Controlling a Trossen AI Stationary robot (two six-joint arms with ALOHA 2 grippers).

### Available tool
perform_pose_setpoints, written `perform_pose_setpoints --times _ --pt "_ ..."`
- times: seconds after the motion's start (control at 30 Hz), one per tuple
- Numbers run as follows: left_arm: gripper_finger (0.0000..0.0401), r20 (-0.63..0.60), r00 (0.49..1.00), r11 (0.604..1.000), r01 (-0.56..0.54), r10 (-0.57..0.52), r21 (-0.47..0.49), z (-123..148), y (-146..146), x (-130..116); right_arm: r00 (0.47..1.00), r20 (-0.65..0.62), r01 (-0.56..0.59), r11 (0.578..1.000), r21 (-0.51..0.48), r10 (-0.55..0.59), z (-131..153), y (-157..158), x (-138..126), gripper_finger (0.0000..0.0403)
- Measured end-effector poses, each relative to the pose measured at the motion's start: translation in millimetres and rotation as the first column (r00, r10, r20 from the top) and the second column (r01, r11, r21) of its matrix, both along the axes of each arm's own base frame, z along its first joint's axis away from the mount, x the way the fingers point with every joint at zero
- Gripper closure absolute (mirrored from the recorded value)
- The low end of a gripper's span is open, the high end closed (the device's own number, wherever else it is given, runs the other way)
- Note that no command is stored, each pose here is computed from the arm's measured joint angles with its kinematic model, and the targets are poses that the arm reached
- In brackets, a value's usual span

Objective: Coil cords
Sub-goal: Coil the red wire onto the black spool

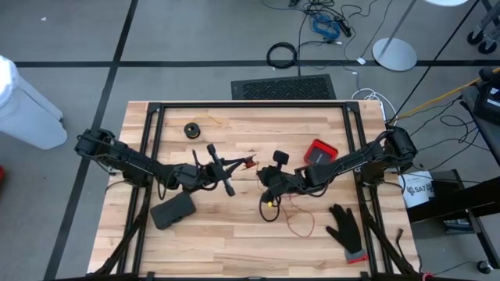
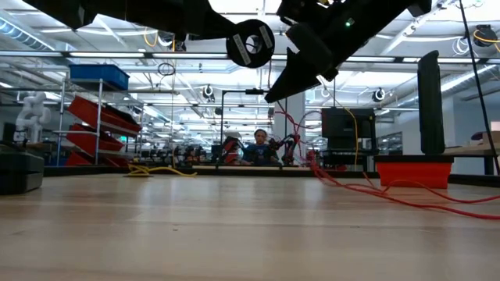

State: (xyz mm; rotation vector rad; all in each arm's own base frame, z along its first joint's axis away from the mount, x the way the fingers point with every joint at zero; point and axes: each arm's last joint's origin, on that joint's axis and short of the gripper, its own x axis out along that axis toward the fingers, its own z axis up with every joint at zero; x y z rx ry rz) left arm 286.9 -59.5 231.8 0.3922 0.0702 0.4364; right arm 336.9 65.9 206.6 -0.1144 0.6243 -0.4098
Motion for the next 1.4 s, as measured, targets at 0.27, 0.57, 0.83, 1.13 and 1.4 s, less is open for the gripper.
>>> perform_pose_setpoints --times 0.27,0.57,0.83,1.13,1.4 --pt "0.0401 0.057 0.998 0.998 0.016 -0.013 -0.063 2.8 5.3 1.5 0.984 0.157 0.084 0.996 -0.007 -0.082 -1.3 -15.7 19.5 0.0402" --pt "0.0401 0.000 0.998 0.998 -0.057 0.057 -0.005 -4.1 14.8 5.3 0.958 0.278 0.070 0.998 0.007 -0.069 -3.8 -15.5 33.5 0.0402" --pt "0.0401 -0.060 0.993 0.993 -0.101 0.104 0.059 -15.5 16.7 10.1 0.939 0.340 0.050 0.998 0.033 -0.058 1.5 -18.1 36.8 0.0403" --pt "0.0401 -0.158 0.975 0.975 -0.126 0.156 0.185 -22.0 15.3 9.8 0.934 0.355 0.031 0.998 0.052 -0.047 8.2 -18.1 34.7 0.0403" --pt "0.0401 -0.192 0.969 0.968 -0.114 0.158 0.221 -24.0 7.3 7.8 0.961 0.275 0.021 0.996 0.083 -0.043 32.1 -20.7 11.9 0.0403"
